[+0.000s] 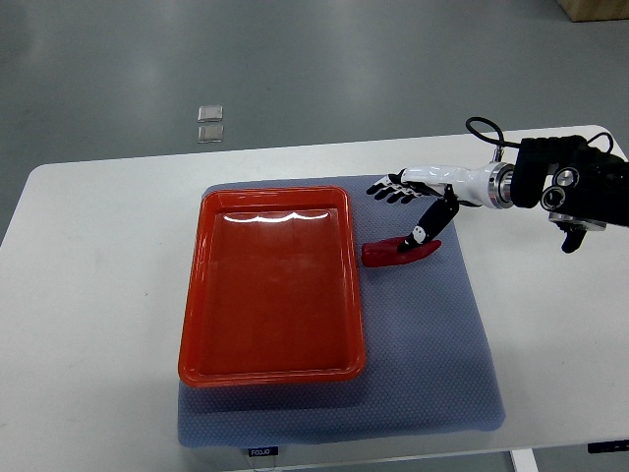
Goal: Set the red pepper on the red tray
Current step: 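Close the right hand fingers around the red pepper, then lift the red pepper with the right hand and carry it over the tray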
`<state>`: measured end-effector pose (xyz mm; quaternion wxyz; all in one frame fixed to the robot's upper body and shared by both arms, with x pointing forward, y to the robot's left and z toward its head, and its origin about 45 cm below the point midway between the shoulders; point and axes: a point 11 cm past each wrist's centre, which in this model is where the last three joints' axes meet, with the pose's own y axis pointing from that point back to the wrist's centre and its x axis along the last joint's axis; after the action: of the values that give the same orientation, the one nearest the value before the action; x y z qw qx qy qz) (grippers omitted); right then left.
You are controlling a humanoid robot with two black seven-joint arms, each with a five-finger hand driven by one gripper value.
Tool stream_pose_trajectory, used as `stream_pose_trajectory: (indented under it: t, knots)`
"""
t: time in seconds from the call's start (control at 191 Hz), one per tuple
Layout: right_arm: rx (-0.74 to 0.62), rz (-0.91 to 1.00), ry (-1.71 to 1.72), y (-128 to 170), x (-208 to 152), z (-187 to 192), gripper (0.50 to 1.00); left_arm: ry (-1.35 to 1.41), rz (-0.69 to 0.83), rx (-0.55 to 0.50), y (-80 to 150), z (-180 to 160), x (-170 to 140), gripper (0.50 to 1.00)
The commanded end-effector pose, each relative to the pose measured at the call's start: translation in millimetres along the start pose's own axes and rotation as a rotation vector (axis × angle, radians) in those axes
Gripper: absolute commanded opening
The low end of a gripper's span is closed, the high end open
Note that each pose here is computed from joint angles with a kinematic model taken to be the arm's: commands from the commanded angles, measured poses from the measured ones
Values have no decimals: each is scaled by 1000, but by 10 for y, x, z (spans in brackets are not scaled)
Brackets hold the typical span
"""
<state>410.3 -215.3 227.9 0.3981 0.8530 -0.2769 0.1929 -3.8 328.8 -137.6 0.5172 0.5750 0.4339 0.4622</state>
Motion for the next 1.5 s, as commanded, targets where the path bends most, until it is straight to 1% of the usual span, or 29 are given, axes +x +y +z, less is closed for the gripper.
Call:
stream_pose_trajectory:
  t: [0.0,0.236,0.372,0.498,0.587,0.65,0.676,0.791,0.938,1.001,1.038,1.174,1.493]
  knots:
    - [-8,19,27,-23,-32,39,909,-1,-1,0,0,-1,-4,1000]
    - [-44,26,79,-72,-204,244,907,-1,-3,0,0,-1,-6,1000]
    - [-54,25,76,-99,-245,297,903,-1,-4,0,0,0,-11,1000]
    - [-61,61,108,-157,-241,331,899,-1,-3,0,0,-1,-6,1000]
    - [-58,51,109,-187,-315,339,893,-1,-3,2,-1,-9,-8,1000]
    - [-60,50,108,-198,-328,352,885,-1,-3,2,-1,-9,-8,1000]
    - [-67,50,106,-197,-337,381,870,-1,-3,2,-1,-10,-8,1000]
    - [-63,53,115,-224,-361,368,862,0,-4,6,-2,-36,-13,1000]
    - [-59,53,116,-248,-384,352,832,-2,-4,6,-2,-36,-13,1000]
    - [-59,50,119,-248,-403,364,829,-1,-4,8,-2,-45,-14,1000]
    - [-59,48,123,-249,-409,369,819,0,-4,7,-2,-45,-15,1000]
    - [-49,47,121,-254,-439,372,815,0,-4,7,-2,-45,-15,1000]
    - [-44,40,129,-274,-497,375,762,0,-4,7,-2,-45,-15,1000]
